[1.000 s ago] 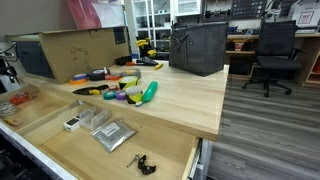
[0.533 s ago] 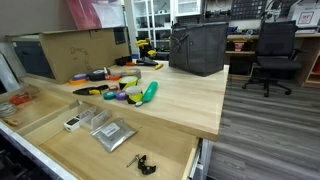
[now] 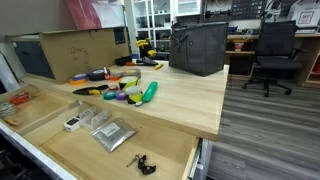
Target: Pick up the clear cello tape and put it in the top left drawer
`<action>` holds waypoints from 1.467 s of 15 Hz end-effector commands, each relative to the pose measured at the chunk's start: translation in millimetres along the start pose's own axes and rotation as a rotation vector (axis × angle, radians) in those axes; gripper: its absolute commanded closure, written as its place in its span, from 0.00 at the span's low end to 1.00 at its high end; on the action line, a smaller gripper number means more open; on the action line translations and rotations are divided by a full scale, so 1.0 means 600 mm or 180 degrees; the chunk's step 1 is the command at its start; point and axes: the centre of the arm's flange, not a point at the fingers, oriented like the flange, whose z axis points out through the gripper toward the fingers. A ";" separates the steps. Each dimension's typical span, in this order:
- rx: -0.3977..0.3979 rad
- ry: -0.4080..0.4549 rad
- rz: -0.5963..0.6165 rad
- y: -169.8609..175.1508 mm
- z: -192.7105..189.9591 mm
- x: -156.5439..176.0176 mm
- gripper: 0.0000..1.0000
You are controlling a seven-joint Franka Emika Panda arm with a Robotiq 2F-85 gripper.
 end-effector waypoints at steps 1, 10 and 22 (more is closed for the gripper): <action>0.0178 0.0034 0.0040 0.040 -0.053 -0.044 0.00; 0.0606 0.0301 0.0463 0.118 -0.122 -0.074 0.00; 0.0275 0.1406 0.0909 0.164 -0.247 -0.138 0.00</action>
